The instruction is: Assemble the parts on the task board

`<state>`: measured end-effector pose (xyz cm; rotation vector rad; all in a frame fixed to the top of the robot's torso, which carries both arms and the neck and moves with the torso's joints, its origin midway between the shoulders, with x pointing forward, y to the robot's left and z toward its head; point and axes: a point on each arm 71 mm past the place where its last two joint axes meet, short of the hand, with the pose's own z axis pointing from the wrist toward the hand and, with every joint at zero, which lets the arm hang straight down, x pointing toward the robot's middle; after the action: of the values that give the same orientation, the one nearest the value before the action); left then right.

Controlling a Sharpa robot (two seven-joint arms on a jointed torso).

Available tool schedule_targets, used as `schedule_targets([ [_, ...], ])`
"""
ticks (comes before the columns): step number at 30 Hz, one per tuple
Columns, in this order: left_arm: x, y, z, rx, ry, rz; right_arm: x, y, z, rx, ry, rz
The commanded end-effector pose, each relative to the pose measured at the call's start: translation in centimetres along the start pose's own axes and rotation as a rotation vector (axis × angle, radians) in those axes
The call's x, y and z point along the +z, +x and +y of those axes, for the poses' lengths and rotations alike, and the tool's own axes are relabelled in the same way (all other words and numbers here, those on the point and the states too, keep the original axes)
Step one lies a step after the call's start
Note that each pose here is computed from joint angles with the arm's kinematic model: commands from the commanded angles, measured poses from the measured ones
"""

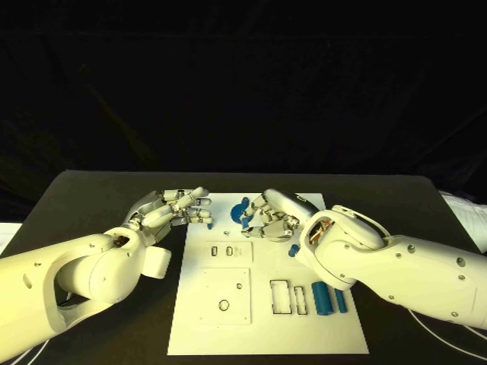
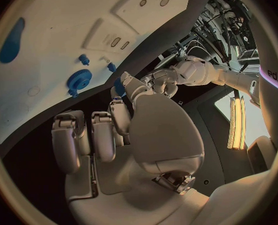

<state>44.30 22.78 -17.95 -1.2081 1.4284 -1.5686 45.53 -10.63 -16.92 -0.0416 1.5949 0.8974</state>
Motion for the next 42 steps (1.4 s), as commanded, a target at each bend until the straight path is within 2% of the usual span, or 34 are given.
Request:
schedule_targets([
  [1,0.12,0.21,-0.05,-0.02,0.012,0.006,0.3,1.3,0.3,-0.111,0.035,0.044],
  [8,0.19,0.35,0.0,-0.026,0.011,0.007,0.8,3.8,1.2,-0.163,0.018,0.089],
  [15,0.18,0.55,0.0,-0.029,0.01,0.011,1.0,5.0,1.3,-0.191,0.021,0.115],
  [25,0.17,0.73,0.01,-0.031,0.009,0.017,1.2,5.8,1.2,-0.229,0.036,0.126],
  [42,0.22,0.77,0.06,-0.033,0.006,0.021,1.1,6.0,0.5,-0.29,0.084,0.146],
])
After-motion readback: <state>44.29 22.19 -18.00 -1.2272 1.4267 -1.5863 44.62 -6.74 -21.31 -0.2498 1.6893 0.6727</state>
